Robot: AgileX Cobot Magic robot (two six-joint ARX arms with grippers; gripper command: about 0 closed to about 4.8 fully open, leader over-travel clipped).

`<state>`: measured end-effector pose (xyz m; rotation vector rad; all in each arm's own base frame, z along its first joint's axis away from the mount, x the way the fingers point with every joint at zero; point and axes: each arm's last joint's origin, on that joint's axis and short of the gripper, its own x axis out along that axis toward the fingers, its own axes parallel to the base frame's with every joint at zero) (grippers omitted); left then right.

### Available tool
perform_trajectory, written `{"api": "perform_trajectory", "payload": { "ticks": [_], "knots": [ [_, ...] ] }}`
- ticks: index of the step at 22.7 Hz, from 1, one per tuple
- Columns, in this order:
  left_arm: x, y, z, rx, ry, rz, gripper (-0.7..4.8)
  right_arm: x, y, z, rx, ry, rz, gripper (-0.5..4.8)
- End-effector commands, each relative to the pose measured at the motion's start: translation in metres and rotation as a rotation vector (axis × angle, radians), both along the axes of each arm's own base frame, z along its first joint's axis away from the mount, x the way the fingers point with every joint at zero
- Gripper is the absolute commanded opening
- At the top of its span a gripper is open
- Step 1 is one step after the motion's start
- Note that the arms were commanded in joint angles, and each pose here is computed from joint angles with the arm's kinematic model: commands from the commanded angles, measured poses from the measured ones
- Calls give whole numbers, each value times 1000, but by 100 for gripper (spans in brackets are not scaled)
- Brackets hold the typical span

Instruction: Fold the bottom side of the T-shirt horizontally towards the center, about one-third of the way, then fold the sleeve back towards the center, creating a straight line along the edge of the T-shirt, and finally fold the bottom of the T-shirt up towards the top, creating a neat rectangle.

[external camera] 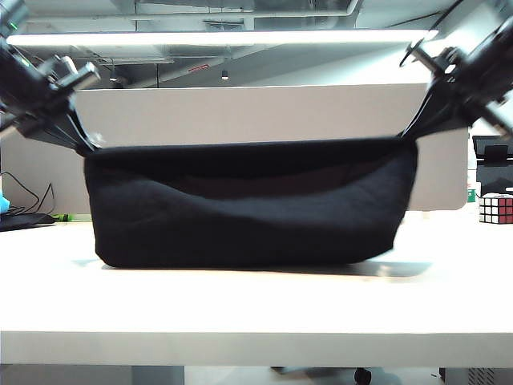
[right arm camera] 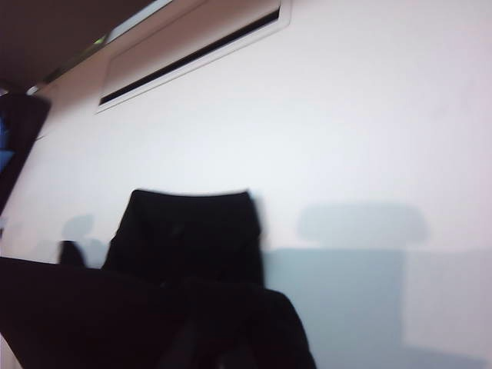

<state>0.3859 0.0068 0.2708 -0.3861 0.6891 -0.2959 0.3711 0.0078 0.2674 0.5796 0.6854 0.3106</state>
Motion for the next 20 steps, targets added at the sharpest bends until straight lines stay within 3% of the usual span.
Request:
{"api": "perform_trajectory", "payload": {
  "ticks": [1,4,8,9,10,11,13,14,20],
  "knots": [
    [26,2,-3,2,-11,3,-6,21,-1,-9,-13,8,3,-9],
    [53,-1,-16,0,13,-5,-6,44,-2,-29,-15,24,-1,-9],
    [66,-7,-26,-1,-23,-26,-4,56,-4,-39,-22,-44,-12,-9],
    [70,-8,-27,-16,-56,-50,68,58,-4,-37,-23,-72,-14,-8],
    [70,-8,-26,-26,-74,-64,167,59,-4,-36,-25,-98,-13,16],
    [71,-8,-25,-24,-88,-63,236,61,-5,-34,-34,-128,-9,110],
    [73,-7,-21,-19,-123,-64,293,63,-9,-30,-41,-174,-17,328],
    [73,-6,-20,-12,-133,-67,293,64,-11,-27,-41,-189,-22,404],
    [64,17,-7,-42,-65,-57,288,58,-44,-4,47,-135,33,406]
  ]
}}
